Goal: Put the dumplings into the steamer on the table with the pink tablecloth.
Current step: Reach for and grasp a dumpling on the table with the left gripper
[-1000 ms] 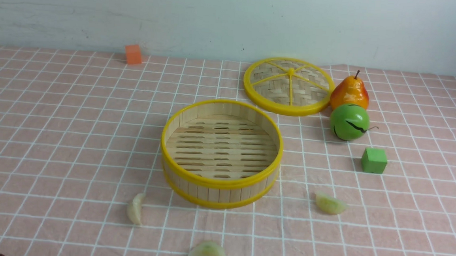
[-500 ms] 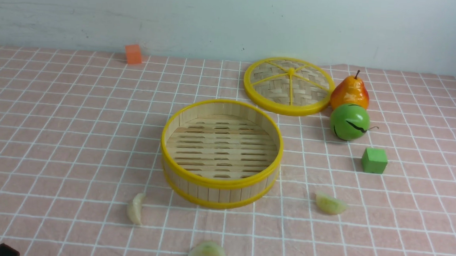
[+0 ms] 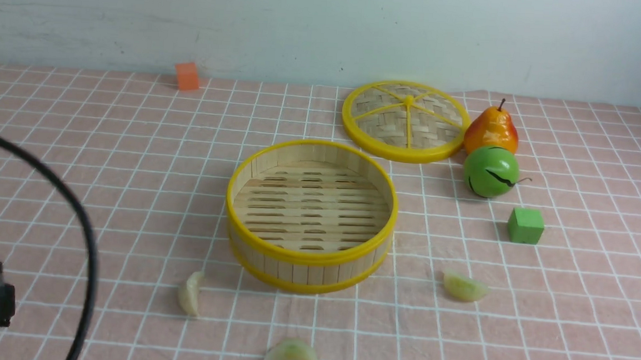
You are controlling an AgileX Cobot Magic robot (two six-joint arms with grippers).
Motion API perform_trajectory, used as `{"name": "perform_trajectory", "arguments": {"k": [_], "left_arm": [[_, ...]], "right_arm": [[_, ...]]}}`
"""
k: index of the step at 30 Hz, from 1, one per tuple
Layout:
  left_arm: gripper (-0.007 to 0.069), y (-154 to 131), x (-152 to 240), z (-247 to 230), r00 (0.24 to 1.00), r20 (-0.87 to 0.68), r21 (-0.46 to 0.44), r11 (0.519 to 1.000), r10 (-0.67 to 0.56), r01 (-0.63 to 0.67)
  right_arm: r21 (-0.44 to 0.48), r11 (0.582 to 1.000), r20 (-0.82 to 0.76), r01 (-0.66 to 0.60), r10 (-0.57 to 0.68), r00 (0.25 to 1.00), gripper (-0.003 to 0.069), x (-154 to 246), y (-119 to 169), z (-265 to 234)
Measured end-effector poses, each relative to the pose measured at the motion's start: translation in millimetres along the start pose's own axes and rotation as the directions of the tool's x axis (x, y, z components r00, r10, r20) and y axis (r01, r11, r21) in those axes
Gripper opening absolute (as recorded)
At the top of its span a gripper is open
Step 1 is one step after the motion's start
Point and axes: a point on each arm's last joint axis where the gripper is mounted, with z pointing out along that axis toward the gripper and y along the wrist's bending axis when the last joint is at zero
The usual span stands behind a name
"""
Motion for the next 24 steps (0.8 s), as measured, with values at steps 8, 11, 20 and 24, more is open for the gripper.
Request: {"name": "perform_trajectory", "arguments": {"k": [8,11,20,24], "left_arm": [[0.0014,-40,-33,66,0.927,-0.296,-0.022,0.969,0.23,-0.247],[0.0102,-51,-36,94,0.896,-0.366,-0.054,0.955,0.252,-0.291],[0.0516,-59,-48,175,0.885,-0.415,-0.117,0.952,0.213,-0.284],[0.0563,-62,-57,202,0.908,-0.37,-0.138,0.955,0.196,-0.262]], "right_arm": [[-0.337,0.915,-0.381,0.221,-0.347,0.857,-0.0017,-17,38,41],[-0.432,0.864,-0.459,0.259,-0.458,0.761,-0.0015,-5,51,55],[-0.538,0.787,-0.493,0.303,-0.585,0.644,-0.001,16,74,75],[-0.535,0.786,-0.478,0.311,-0.585,0.655,-0.001,15,75,76]]}}
